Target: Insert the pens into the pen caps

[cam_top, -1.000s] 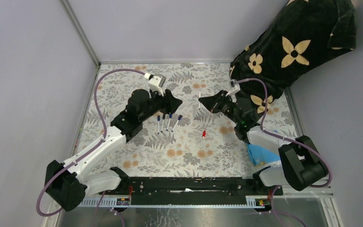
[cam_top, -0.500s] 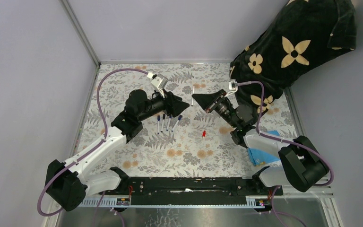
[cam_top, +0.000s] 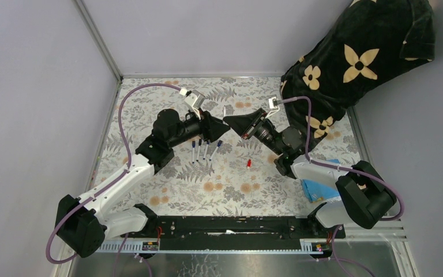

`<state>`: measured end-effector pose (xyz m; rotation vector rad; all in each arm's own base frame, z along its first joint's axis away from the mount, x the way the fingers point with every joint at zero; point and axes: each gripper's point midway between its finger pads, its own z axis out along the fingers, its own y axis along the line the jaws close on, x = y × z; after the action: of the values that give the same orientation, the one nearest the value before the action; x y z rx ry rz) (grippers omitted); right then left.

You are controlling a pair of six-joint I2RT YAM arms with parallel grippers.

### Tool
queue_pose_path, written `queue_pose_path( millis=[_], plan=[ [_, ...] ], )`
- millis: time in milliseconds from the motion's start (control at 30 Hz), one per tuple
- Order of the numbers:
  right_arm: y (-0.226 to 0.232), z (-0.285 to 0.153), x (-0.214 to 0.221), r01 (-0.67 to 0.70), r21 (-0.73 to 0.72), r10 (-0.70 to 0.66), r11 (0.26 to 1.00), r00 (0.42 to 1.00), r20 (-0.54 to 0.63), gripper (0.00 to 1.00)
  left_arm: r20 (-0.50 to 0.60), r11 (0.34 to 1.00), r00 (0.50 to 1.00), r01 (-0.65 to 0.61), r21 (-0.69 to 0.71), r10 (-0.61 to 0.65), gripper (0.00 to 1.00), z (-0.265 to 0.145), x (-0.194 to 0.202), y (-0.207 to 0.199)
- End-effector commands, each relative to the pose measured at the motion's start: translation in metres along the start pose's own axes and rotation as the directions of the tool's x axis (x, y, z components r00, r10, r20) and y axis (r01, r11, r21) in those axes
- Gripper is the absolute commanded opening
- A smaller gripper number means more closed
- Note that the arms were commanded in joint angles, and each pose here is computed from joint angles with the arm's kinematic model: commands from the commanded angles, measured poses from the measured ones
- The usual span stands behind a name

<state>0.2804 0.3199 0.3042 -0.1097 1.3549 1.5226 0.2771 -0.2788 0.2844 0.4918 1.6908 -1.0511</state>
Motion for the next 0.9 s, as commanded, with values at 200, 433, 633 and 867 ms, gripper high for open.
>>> queue_pose_path(
  millis=[200,433,633,867],
  plan=[
    [0.037,0.009,-0.011,0.026,-0.138,-0.022,0.990,0.999,0.025,0.06,0.070,1.000,0.997,-0.028,0.011,0.027,0.37,0.000,-0.019,-0.001],
    [0.035,0.008,-0.006,0.022,-0.138,-0.022,0.990,1.000,0.008,0.06,0.071,1.000,0.997,-0.027,0.006,0.026,0.22,0.000,-0.020,0.001],
    [0.034,0.006,-0.006,0.033,-0.128,-0.032,0.991,0.999,0.010,0.11,0.069,1.000,0.997,-0.026,0.000,0.026,0.09,0.000,-0.019,0.002],
    [0.031,0.003,-0.010,0.082,-0.087,-0.081,0.993,0.997,0.015,0.33,0.070,0.998,0.997,-0.015,-0.060,0.019,0.00,0.000,-0.020,0.013]
  ],
)
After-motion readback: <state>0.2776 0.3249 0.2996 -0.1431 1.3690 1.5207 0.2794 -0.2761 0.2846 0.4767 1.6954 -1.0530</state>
